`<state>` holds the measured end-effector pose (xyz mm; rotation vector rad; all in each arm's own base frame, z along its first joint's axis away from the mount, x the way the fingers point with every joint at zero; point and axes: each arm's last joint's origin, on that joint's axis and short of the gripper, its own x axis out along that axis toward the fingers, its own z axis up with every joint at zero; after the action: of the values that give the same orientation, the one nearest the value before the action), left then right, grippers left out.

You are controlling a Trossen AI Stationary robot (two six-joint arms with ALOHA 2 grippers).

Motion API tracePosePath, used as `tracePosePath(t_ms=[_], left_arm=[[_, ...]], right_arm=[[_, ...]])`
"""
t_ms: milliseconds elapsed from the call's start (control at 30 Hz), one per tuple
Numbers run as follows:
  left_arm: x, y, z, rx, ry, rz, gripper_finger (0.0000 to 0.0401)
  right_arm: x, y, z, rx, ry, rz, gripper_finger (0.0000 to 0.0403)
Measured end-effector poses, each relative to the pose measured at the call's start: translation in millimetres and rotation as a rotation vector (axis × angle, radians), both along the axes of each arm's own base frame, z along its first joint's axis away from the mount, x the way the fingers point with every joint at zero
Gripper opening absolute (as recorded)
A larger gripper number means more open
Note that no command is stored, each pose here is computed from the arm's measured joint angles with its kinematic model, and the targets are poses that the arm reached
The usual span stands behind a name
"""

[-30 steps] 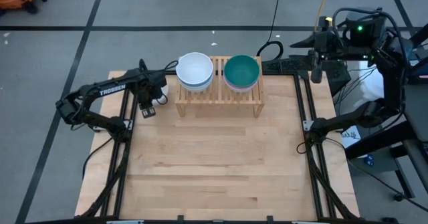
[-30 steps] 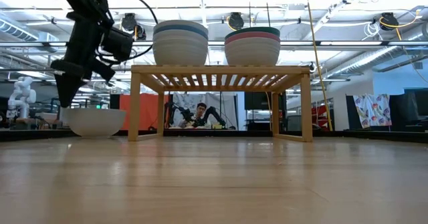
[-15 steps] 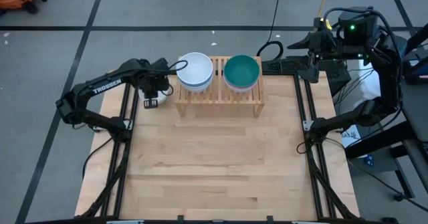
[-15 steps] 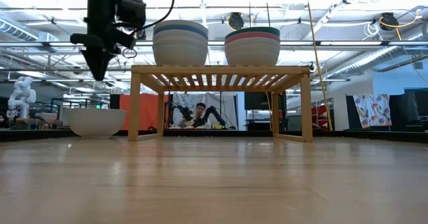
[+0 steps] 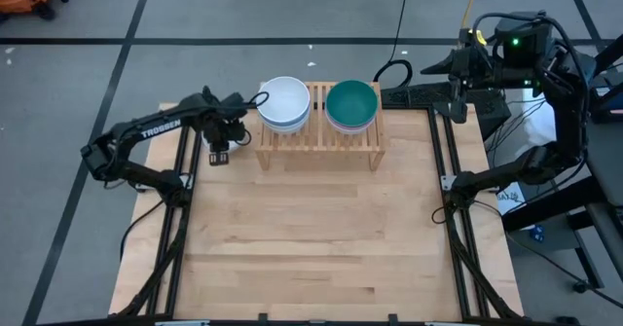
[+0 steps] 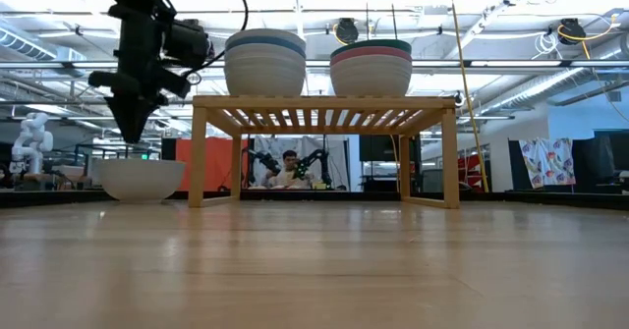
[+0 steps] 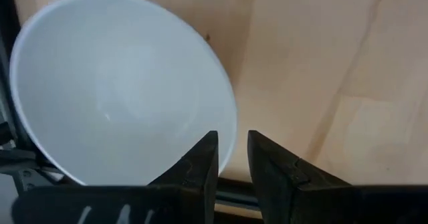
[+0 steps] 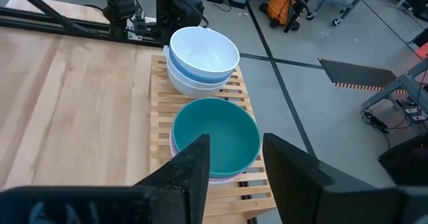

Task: Place and stack bowls onto a shelf
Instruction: Stack the white bowl on top of the green bowl on the shelf

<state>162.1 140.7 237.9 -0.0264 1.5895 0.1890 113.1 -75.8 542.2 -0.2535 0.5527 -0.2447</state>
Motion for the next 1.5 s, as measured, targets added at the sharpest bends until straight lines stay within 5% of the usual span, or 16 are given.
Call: tracePosePath(t_ms=[1500], left_arm=[[1, 4, -18, -0.018, -0.107, 0.169, 0.0088]], right_arm=[[0, 0, 0, 0.000, 0.000, 0.001, 0.0134]])
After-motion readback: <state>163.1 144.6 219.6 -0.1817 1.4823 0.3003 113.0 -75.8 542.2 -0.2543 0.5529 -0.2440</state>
